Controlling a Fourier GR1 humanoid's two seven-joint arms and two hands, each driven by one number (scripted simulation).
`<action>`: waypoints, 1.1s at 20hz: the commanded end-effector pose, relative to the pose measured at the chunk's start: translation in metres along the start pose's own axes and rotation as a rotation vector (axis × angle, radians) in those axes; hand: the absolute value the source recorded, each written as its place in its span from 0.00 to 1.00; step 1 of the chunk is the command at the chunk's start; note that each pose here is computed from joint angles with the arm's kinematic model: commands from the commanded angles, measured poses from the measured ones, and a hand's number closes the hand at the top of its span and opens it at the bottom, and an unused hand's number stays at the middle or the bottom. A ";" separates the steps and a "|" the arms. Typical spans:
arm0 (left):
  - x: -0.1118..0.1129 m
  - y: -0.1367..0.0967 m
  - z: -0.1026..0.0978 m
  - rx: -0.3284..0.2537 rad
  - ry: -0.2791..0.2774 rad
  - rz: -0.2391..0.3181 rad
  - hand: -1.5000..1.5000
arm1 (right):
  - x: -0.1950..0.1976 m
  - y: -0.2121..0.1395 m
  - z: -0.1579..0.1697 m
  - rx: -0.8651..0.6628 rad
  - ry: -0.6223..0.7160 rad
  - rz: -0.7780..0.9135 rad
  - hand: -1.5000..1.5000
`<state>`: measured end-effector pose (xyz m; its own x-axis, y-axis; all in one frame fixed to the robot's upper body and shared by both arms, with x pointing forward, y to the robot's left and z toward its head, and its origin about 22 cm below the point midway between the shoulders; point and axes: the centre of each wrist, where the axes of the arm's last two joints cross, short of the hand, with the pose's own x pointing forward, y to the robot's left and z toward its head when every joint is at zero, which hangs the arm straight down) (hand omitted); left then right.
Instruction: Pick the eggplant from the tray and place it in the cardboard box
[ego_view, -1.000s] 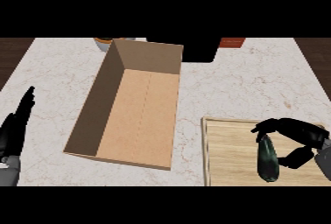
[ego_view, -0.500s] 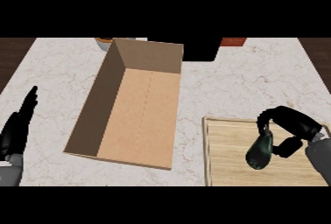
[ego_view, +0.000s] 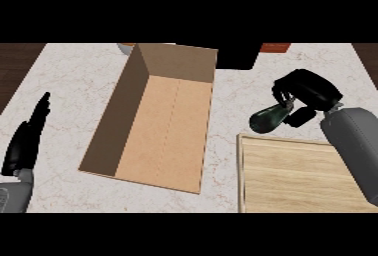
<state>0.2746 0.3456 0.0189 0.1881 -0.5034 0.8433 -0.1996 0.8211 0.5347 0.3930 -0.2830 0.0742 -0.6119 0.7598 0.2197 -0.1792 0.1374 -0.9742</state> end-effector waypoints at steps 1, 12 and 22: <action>-0.008 -0.004 0.007 0.013 -0.003 -0.021 0.50 | -0.004 -0.034 -0.021 -0.174 -0.076 0.021 1.00; 0.014 0.016 0.008 0.016 0.022 -0.009 0.50 | 0.056 -0.069 -0.080 -0.257 -0.373 -0.120 1.00; -0.024 0.015 0.005 0.020 0.024 -0.002 0.50 | 0.171 -0.089 -0.145 -0.202 -0.392 -0.350 1.00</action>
<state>0.2635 0.3605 0.0177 0.2148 -0.5042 0.8364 -0.2211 0.8091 0.5445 0.4212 -0.1123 0.1775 -0.8064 0.3858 0.4482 -0.2426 0.4754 -0.8457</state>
